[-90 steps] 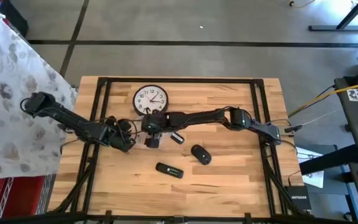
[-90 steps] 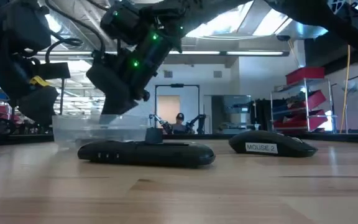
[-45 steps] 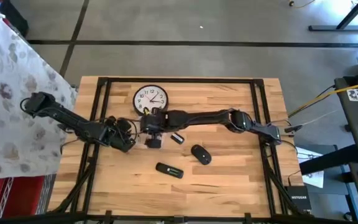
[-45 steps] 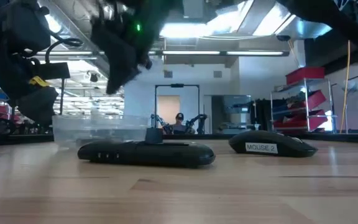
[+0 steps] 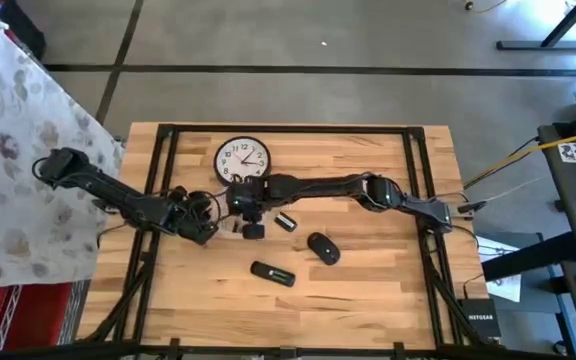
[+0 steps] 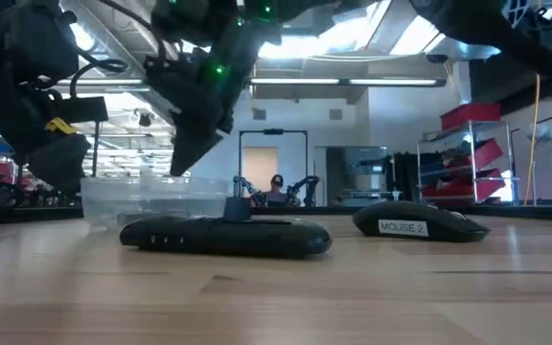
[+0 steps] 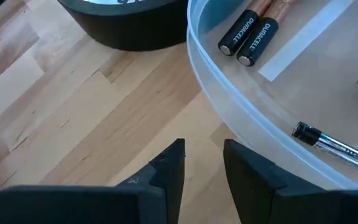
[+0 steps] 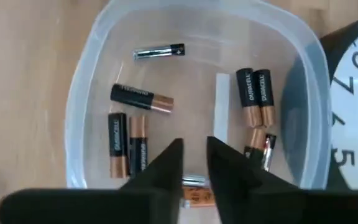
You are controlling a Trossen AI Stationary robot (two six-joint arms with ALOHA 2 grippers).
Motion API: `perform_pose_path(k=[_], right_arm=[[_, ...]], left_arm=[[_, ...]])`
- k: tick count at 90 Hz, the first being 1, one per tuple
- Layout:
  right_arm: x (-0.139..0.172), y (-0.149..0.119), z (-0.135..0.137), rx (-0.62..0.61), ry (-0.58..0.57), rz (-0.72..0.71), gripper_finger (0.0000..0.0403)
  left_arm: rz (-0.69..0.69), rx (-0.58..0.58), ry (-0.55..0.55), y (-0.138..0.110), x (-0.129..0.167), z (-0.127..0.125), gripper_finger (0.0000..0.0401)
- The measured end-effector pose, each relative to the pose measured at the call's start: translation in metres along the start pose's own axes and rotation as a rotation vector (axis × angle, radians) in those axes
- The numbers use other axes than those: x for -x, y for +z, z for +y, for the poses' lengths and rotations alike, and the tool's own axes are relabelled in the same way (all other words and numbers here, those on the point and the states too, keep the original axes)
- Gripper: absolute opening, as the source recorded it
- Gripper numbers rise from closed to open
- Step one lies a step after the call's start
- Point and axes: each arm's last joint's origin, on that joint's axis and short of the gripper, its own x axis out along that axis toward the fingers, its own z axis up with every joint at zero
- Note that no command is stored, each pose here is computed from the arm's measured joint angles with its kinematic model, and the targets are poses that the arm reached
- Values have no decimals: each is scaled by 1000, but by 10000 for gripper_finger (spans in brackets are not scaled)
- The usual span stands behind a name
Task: Insert battery
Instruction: Insert the silver battery into the remote control
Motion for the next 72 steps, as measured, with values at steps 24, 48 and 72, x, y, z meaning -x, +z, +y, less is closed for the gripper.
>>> perform_pose_path(k=[24, 48, 72], right_arm=[[-12, -15, -15, 232, 73, 89, 162], [-33, -20, 11, 432, 118, 123, 159], [-39, -11, 18, 358, 48, 53, 159]], left_arm=[[-10, -7, -16, 1, 0, -2, 96], [-49, -30, -30, 4, 0, -5, 96], [-82, -27, -3, 5, 0, -4, 96]])
